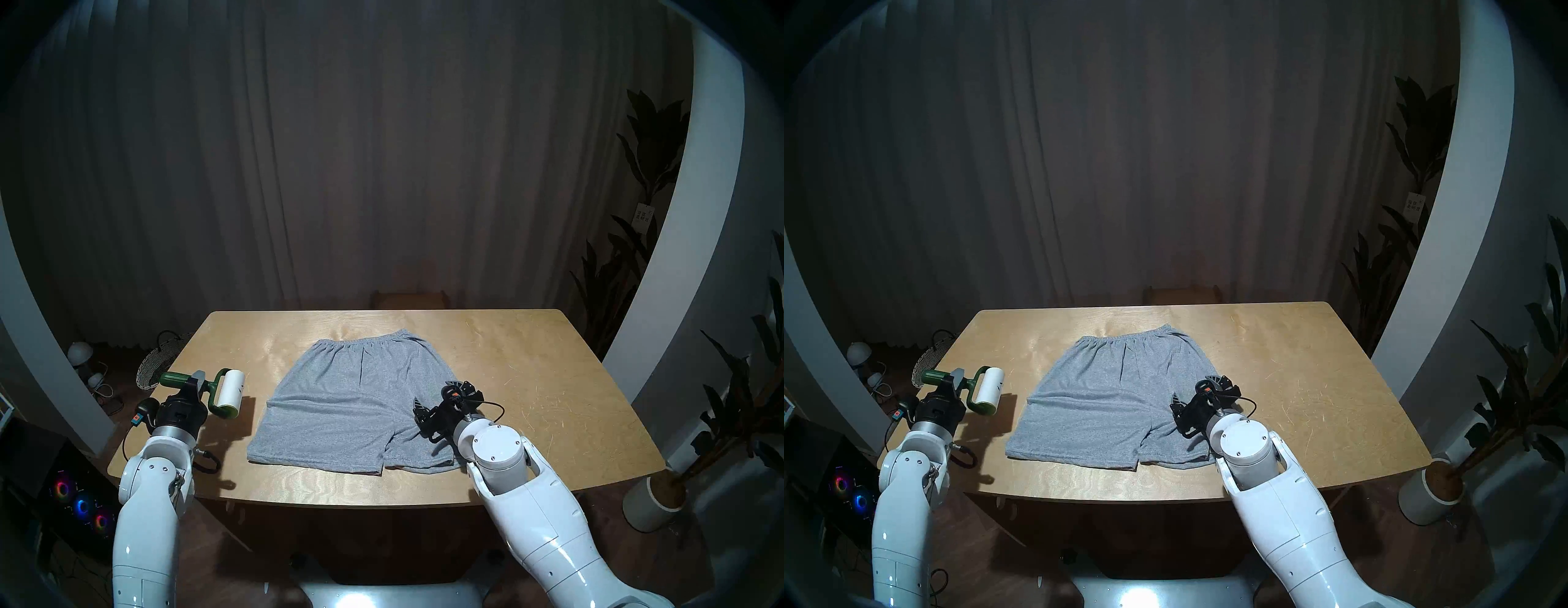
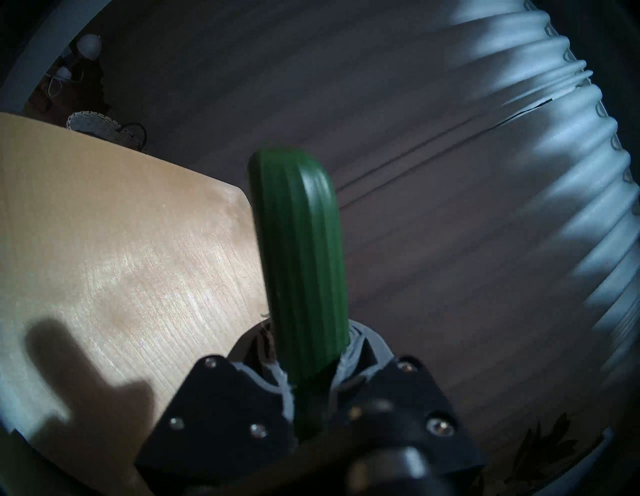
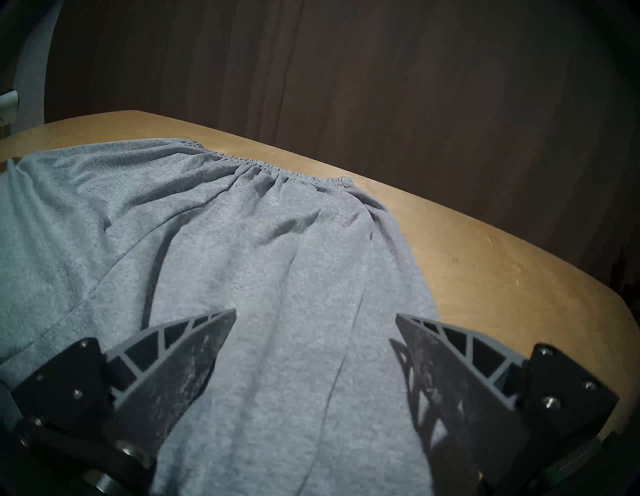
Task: Remove lint and debris from pants with a lint roller
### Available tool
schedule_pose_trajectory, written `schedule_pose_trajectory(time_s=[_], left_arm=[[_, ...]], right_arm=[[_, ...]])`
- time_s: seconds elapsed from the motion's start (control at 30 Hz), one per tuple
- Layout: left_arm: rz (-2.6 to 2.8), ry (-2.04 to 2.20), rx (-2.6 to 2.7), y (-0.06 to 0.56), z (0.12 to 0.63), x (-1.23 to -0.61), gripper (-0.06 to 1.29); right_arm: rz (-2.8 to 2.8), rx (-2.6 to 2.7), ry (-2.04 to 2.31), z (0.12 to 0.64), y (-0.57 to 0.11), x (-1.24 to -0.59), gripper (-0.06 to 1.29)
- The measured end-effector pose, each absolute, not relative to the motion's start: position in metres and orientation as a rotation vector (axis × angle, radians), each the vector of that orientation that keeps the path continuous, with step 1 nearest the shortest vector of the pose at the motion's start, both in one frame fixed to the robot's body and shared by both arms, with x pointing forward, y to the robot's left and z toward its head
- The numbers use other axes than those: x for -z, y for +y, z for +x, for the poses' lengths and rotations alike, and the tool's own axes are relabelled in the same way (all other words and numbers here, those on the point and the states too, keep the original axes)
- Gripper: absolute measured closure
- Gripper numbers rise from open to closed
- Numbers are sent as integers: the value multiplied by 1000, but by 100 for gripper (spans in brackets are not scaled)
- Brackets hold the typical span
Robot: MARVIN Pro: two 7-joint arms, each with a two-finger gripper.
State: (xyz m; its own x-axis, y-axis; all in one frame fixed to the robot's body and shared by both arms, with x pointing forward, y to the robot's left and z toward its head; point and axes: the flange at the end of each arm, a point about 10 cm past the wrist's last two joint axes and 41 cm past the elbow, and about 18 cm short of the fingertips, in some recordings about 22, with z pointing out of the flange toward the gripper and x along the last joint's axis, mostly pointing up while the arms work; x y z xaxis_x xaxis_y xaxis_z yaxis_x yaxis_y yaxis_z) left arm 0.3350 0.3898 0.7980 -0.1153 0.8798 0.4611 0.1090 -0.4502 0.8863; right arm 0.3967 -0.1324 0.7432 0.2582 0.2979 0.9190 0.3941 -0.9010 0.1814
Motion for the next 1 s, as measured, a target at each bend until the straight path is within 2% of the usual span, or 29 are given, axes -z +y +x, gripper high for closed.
schedule_pose_trajectory(time_s=[0.53,1.0], left_arm=[[1454,1092,-1559,378,335,-806,113],[1275,1171,-1361,382,341,-803,113]], right_arm=[[-2250,1915,-404,391,-140,-797,1],[-2216,2016,-134,397,-191,-831,1]])
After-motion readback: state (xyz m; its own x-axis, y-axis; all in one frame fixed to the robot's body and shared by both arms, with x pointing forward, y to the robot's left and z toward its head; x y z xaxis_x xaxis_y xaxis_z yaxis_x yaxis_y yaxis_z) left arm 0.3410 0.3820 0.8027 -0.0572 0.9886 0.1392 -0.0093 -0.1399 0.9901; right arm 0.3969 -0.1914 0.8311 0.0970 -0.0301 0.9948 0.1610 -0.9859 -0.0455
